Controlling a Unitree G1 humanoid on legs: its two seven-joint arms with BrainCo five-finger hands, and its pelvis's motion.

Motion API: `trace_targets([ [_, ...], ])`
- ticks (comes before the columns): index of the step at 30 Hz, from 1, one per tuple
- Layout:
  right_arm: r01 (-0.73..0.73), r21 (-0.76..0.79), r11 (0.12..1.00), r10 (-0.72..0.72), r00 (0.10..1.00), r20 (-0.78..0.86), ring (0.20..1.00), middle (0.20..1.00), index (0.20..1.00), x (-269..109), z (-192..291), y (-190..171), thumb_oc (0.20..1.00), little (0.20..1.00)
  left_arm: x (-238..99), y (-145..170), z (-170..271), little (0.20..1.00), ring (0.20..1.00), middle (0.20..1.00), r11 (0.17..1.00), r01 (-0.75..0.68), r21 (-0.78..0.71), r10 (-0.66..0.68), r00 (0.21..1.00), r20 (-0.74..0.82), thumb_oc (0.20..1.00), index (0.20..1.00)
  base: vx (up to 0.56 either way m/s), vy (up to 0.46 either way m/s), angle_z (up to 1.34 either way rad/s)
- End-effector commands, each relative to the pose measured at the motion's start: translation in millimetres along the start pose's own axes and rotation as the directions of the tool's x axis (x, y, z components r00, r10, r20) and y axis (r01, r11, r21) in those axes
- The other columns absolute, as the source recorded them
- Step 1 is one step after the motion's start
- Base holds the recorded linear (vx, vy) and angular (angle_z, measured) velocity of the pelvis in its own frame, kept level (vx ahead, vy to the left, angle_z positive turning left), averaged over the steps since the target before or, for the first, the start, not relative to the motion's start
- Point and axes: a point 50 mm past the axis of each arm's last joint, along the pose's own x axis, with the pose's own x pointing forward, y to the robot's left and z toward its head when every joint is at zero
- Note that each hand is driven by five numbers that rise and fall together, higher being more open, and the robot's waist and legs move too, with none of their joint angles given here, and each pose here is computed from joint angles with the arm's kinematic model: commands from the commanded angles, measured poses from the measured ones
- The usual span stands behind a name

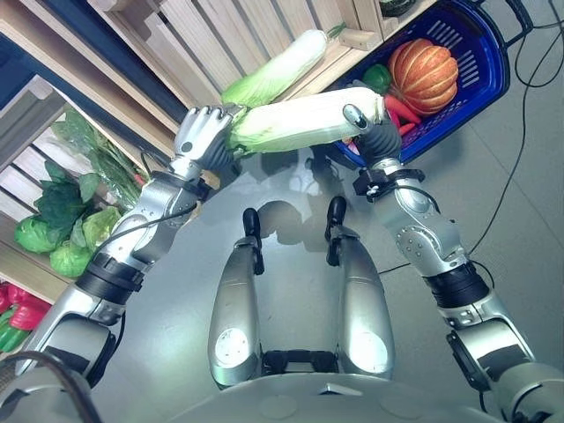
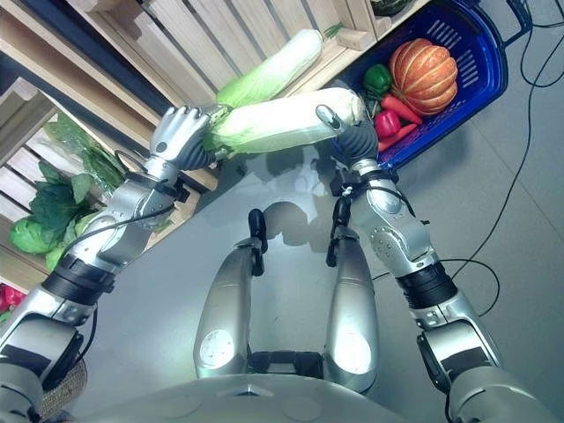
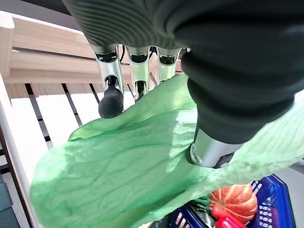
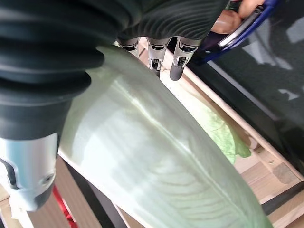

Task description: Pick up fruits and vegetables into the basket

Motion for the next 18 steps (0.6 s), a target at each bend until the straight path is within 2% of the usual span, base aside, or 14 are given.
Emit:
trace_targets([
  [1, -0.13, 0.07, 0.989, 0.127, 0.991, 0.036, 1.0, 1.0, 1.0, 3, 9, 33, 1.0, 1.0, 13, 38, 42, 0.2, 0.2, 0.2, 0.983, -0.183, -0.021, 0.183, 0.96, 0.21, 0.2, 0.2, 0.0, 0.0, 0.0],
  [6, -0.183, 0.087, 0.979, 0.181, 0.983, 0.038, 1.0, 1.0, 1.0, 4, 9, 40, 1.0, 1.0, 16, 35, 44, 0.2, 0.2, 0.2, 0.989, -0.149, -0.002, 0.147, 0.969, 0.2, 0.2, 0.2, 0.0, 0.0, 0.0],
  [7, -0.206, 0.094, 0.974, 0.203, 0.978, 0.038, 0.871, 0.871, 0.871, 4, 9, 42, 0.871, 0.871, 16, 34, 44, 0.2, 0.2, 0.2, 0.99, -0.14, 0.004, 0.137, 0.971, 0.195, 0.2, 0.2, 0.0, 0.0, 0.0],
  [8, -0.231, 0.103, 0.967, 0.227, 0.972, 0.052, 0.2, 0.2, 0.2, 4, 11, 45, 0.2, 0.2, 17, 34, 44, 0.2, 0.2, 0.2, 0.991, -0.13, 0.013, 0.125, 0.973, 0.195, 0.2, 0.2, 0.0, 0.0, 0.0],
  [13, -0.35, 0.151, 0.924, 0.314, 0.924, 0.22, 0.2, 0.2, 0.2, 0, 37, 53, 0.2, 0.2, 16, 27, 45, 0.2, 0.2, 0.2, 0.998, -0.061, -0.015, 0.062, 0.98, 0.188, 0.2, 0.2, 0.0, 0.0, 0.0],
  [18, -0.381, 0.128, 0.916, 0.319, 0.883, 0.344, 0.2, 0.2, 0.2, -4, 56, 58, 0.2, 0.2, 13, 12, 45, 0.2, 0.2, 0.2, 0.996, 0.024, -0.088, -0.01, 0.987, 0.162, 0.2, 0.2, 0.0, -0.006, 0.01],
])
